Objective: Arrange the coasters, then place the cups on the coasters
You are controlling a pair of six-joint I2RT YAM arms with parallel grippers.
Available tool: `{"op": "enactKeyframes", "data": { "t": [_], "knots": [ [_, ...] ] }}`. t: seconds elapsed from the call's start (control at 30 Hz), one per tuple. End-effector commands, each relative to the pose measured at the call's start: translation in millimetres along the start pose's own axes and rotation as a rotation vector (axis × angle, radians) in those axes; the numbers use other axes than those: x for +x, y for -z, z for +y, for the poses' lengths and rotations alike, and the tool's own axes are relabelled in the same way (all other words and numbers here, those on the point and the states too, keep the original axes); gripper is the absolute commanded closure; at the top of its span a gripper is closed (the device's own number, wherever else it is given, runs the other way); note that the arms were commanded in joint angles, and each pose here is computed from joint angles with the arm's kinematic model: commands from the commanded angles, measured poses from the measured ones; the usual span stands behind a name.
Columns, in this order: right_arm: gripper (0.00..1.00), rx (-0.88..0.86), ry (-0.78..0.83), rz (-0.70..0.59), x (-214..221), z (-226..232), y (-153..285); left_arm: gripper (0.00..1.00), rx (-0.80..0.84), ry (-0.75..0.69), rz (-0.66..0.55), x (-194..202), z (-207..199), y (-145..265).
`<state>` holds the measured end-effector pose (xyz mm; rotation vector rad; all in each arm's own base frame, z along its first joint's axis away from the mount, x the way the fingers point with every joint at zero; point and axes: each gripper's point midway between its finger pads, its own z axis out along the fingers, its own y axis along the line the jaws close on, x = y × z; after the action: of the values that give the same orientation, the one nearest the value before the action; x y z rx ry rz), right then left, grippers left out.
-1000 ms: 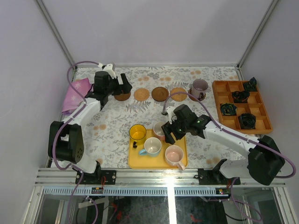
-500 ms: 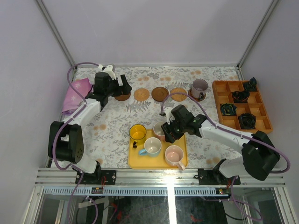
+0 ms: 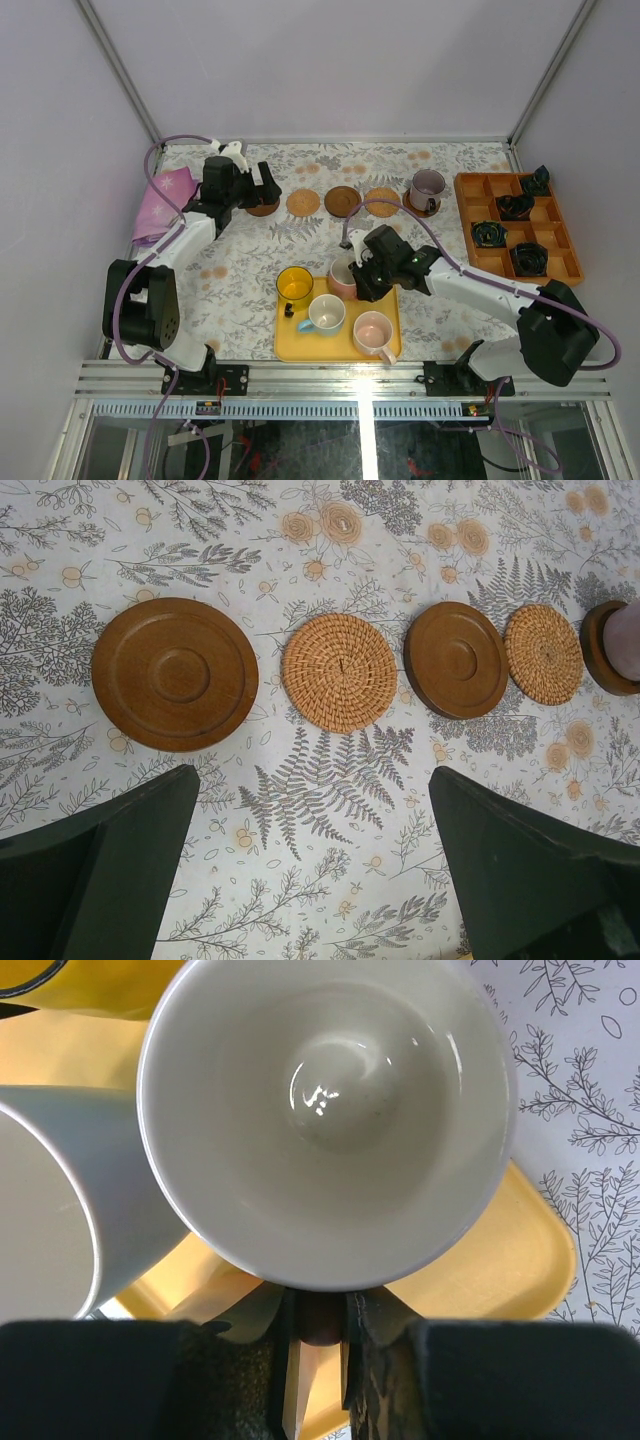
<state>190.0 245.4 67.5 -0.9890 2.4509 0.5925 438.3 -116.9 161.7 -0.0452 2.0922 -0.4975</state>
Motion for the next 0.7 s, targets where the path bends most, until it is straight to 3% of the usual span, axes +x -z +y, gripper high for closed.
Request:
{"op": "enactKeyframes", "data": {
  "t": [0.0,0.37,0.67],
  "knots": [
    [1.0,0.043,0.042,-0.105,-30.1,-0.8,15.7,0.0,0.002,-0.025,-0.046,-11.3,-1.8,4.2],
    [1.0,0.292,0.002,-0.32,-87.8,-33.1,61.4,0.0,0.004,-0.029,-0.058,-19.9,-4.0,1.5],
    [1.0,0.567,-0.127,-0.385,-135.5,-83.4,75.0,0.0,0.007,-0.023,-0.061,-24.7,-3.9,-7.7]
  ]
}}
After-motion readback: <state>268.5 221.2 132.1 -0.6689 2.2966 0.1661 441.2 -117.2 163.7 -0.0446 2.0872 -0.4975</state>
